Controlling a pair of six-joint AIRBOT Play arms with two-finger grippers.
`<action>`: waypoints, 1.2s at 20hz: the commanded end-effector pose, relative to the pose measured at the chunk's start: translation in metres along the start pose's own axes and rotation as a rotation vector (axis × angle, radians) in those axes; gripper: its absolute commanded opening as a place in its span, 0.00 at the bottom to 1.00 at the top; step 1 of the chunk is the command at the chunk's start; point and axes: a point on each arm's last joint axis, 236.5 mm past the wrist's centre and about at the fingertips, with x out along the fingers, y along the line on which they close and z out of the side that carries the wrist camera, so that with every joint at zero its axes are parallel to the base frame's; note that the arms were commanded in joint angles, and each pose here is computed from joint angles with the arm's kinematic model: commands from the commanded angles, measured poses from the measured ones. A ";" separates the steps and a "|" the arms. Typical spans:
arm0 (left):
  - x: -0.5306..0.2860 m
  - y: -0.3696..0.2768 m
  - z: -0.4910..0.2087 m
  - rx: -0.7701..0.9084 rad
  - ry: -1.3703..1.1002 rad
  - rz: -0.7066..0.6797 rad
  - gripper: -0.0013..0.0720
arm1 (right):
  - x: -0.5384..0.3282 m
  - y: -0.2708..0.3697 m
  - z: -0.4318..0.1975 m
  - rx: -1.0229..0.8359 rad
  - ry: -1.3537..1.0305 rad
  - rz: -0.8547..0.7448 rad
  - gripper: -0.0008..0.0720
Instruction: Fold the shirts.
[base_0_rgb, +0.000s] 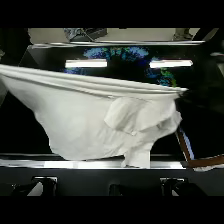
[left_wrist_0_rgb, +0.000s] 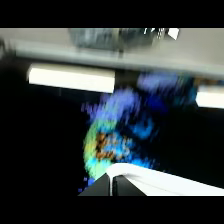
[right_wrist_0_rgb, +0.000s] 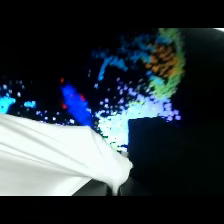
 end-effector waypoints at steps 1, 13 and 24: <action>0.103 0.020 -0.099 -0.019 0.328 0.005 0.05 | 0.132 0.041 0.035 0.099 -0.025 0.076 0.08; 0.230 -0.019 -0.226 -0.336 0.751 -0.218 0.64 | 0.284 0.104 0.005 0.435 0.077 0.211 0.84; 0.081 -0.032 -0.375 -0.523 1.189 -0.361 0.75 | 0.175 -0.009 -0.114 0.174 0.450 0.367 0.87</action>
